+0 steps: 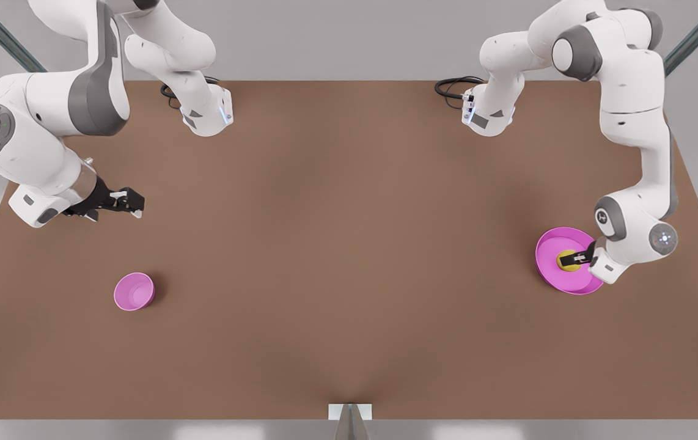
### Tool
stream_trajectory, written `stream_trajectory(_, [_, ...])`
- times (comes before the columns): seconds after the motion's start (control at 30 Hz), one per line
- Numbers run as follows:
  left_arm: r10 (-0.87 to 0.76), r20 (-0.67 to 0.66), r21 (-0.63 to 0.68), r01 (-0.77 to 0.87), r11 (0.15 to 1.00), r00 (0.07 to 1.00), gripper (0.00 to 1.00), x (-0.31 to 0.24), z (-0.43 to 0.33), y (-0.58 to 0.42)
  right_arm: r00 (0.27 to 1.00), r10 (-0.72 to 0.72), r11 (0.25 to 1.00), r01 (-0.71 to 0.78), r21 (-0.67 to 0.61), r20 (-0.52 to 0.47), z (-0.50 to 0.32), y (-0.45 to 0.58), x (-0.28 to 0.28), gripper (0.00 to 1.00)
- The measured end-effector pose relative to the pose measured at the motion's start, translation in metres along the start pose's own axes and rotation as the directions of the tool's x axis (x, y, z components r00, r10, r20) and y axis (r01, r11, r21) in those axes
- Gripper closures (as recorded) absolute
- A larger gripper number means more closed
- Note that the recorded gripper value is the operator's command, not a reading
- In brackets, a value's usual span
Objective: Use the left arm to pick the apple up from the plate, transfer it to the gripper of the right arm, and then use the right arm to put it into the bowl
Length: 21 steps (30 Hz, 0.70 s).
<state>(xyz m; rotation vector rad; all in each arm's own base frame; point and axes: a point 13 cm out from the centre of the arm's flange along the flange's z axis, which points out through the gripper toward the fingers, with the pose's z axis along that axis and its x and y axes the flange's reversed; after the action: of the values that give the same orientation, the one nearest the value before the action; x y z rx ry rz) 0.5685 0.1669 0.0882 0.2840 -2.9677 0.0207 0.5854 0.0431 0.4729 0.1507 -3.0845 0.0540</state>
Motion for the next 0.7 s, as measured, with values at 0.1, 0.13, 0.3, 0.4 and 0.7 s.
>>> stream_trajectory(0.1, [0.002, -0.012, 0.0, -0.002, 1.0, 1.0, 0.0, 0.0, 0.011, 0.003, 1.0, 0.0, 1.0, 0.0, -0.001, -0.003, 0.002, 0.0, -0.001, 0.0])
stream_trajectory(0.13, [0.002, -0.015, -0.001, -0.002, 1.0, 1.0, 0.0, 0.0, 0.017, 0.004, 1.0, -0.001, 1.0, 0.001, -0.001, -0.004, 0.002, 0.0, -0.001, 0.0])
stream_trajectory(0.3, [0.006, -0.004, -0.005, -0.006, 1.0, 1.0, 0.0, -0.004, 0.028, 0.007, 1.0, -0.002, 1.0, 0.002, -0.002, -0.004, 0.002, -0.001, -0.001, 0.0])
stream_trajectory(0.4, [0.01, 0.001, -0.006, -0.01, 1.0, 1.0, 0.02, -0.006, 0.031, 0.008, 1.0, -0.003, 1.0, 0.003, -0.002, -0.004, 0.002, -0.001, -0.001, 0.0])
stream_trajectory(0.7, [0.007, 0.009, 0.003, -0.007, 1.0, 1.0, 0.18, -0.009, 0.039, 0.006, 1.0, -0.005, 1.0, 0.005, -0.002, -0.004, 0.002, -0.001, -0.001, 0.0])
